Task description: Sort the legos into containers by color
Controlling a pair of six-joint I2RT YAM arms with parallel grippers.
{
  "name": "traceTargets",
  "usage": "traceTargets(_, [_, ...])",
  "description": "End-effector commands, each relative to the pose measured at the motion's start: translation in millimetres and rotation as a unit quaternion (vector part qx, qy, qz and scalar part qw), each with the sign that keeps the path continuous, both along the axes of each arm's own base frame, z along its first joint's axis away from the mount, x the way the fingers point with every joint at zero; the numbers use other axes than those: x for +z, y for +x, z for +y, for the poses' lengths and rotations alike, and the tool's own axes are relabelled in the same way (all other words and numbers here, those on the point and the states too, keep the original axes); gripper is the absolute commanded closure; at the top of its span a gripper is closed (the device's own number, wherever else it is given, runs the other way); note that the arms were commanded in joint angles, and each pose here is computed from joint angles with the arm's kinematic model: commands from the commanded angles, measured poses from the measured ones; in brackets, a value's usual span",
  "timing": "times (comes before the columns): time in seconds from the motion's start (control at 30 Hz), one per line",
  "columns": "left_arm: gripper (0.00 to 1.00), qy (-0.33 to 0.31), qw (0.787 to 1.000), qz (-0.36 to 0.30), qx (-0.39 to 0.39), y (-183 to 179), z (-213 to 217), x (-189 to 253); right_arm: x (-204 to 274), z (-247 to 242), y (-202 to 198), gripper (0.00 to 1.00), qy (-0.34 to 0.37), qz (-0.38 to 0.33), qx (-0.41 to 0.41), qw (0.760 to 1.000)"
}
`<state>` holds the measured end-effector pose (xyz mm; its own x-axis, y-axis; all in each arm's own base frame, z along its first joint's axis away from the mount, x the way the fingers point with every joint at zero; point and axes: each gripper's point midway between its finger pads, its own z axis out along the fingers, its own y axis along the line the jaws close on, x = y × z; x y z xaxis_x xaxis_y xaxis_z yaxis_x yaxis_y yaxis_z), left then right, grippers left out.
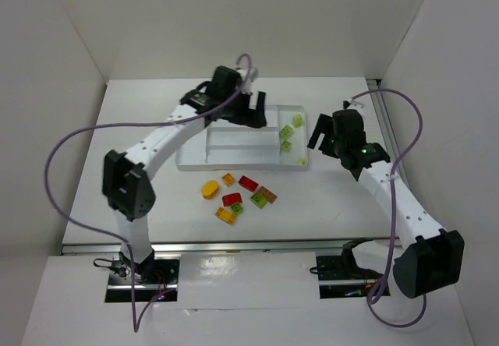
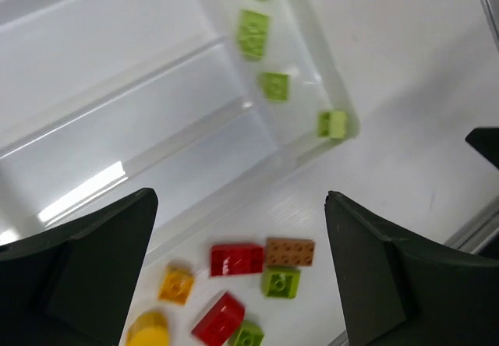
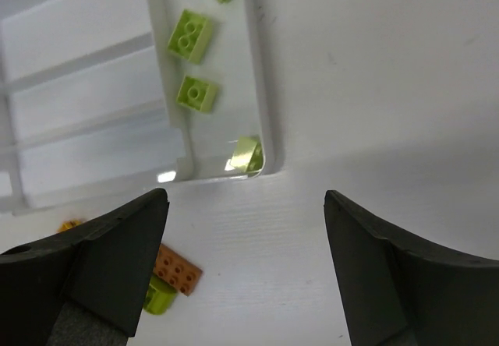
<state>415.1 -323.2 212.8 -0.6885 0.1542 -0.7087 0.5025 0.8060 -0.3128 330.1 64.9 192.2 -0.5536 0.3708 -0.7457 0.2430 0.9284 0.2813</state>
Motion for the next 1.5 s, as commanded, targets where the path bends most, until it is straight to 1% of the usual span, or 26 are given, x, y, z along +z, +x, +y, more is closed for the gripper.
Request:
traceTargets(0.0, [0.0, -0.009, 0.987, -0.004, 0.161, 11, 96, 29, -16, 56, -7, 0.13, -0.015, 0.014, 0.145, 0.989])
traceTargets(0.03, [0.0, -0.019, 0.983, 0.025, 0.184, 11, 122, 17, -29, 69, -12, 0.13, -0.019, 0.032, 0.164, 0.986])
traceTargets(0.07, [0.0, -0.042, 0.982, 0.047, 0.18, 1, 125, 15, -39, 80, -19, 0.13, -0.017, 0.047, 0.177, 0.983])
traceTargets(0.1, [0.0, -0.044, 0.981, 0.045, 0.186, -1, 132, 15, -44, 109, -34, 0.14, -0.017, 0.054, 0.219, 0.974])
traceTargets(0.13, [0.0, -0.042, 0.979, 0.029, 0.197, -5, 139, 22, -57, 123, -41, 0.14, -0.026, 0.065, 0.234, 0.97])
traceTargets(0.17, [0.0, -0.026, 0.977, 0.039, 0.208, -12, 146, 7, -62, 139, -49, 0.16, -0.034, 0.068, 0.257, 0.963])
traceTargets(0.2, [0.0, -0.016, 0.974, 0.031, 0.222, -11, 153, 3, -68, 171, -72, 0.27, -0.048, 0.069, 0.314, 0.946])
traceTargets(0.23, [0.0, -0.013, 0.974, 0.035, 0.223, -13, 153, -1, -87, 182, -82, 0.29, -0.084, 0.091, 0.341, 0.932])
traceTargets(0.3, [0.0, -0.009, 0.975, 0.046, 0.219, -13, 156, -8, -93, 207, -98, 0.29, -0.143, 0.095, 0.375, 0.911])
traceTargets(0.33, [0.0, -0.013, 0.975, 0.047, 0.215, -11, 153, -6, -99, 206, -96, 0.29, -0.171, 0.1, 0.367, 0.909])
traceTargets(0.37, [0.0, -0.01, 0.975, 0.051, 0.215, -10, 153, -9, -117, 208, -97, 0.26, -0.196, 0.121, 0.367, 0.901])
traceTargets(0.43, [0.0, -0.02, 0.976, 0.058, 0.209, -12, 149, -8, -125, 216, -96, 0.24, -0.203, 0.123, 0.381, 0.894])
traceTargets(0.47, [0.0, -0.027, 0.976, 0.063, 0.208, -14, 146, -7, -134, 218, -95, 0.23, -0.207, 0.13, 0.381, 0.892])
traceTargets(0.5, [0.0, -0.03, 0.977, 0.07, 0.201, -14, 143, -10, -129, 226, -90, 0.23, -0.197, 0.115, 0.381, 0.896])
traceTargets(0.57, [0.0, -0.033, 0.976, 0.072, 0.204, -14, 143, -10, -132, 230, -89, 0.23, -0.194, 0.113, 0.387, 0.894])
traceTargets(0.63, [0.0, -0.031, 0.975, 0.068, 0.208, -15, 145, -10, -146, 225, -90, 0.23, -0.211, 0.13, 0.384, 0.889])
traceTargets(0.67, [0.0, -0.037, 0.976, 0.057, 0.207, -13, 144, -3, -142, 225, -86, 0.23, -0.216, 0.124, 0.382, 0.89])
traceTargets(0.73, [0.0, -0.033, 0.975, 0.06, 0.211, -14, 146, -7, -145, 224, -86, 0.23, -0.222, 0.127, 0.385, 0.887])
traceTargets(0.93, [0.0, -0.03, 0.976, 0.057, 0.208, -12, 146, -8, -155, 225, -89, 0.32, -0.206, 0.14, 0.399, 0.883])
traceTargets(0.97, [0.0, -0.031, 0.976, 0.063, 0.204, -12, 144, -11, -155, 225, -89, 0.37, -0.206, 0.14, 0.399, 0.883])
traceTargets(1.13, [0.01, -0.037, 0.977, 0.061, 0.199, -11, 141, -11, -156, 228, -91, 0.47, -0.198, 0.139, 0.404, 0.882])
traceTargets(1.2, [0.01, -0.04, 0.978, 0.063, 0.195, -12, 140, -11, -156, 228, -91, 0.48, -0.198, 0.139, 0.404, 0.882])
traceTargets(1.23, [0.01, -0.037, 0.978, 0.067, 0.196, -13, 140, -15, -156, 228, -90, 0.52, -0.201, 0.137, 0.408, 0.88])
traceTargets(1.3, [0.02, -0.036, 0.977, 0.06, 0.2, -13, 142, -11, -157, 229, -92, 0.52, -0.198, 0.139, 0.411, 0.879])
traceTargets(1.4, [0.02, -0.038, 0.977, 0.05, 0.203, -14, 144, -8, -164, 227, -92, 0.46, -0.207, 0.147, 0.414, 0.874])
traceTargets(1.47, [0.02, -0.038, 0.977, 0.05, 0.203, -14, 144, -8, -172, 227, -92, 0.46, -0.215, 0.155, 0.417, 0.87])
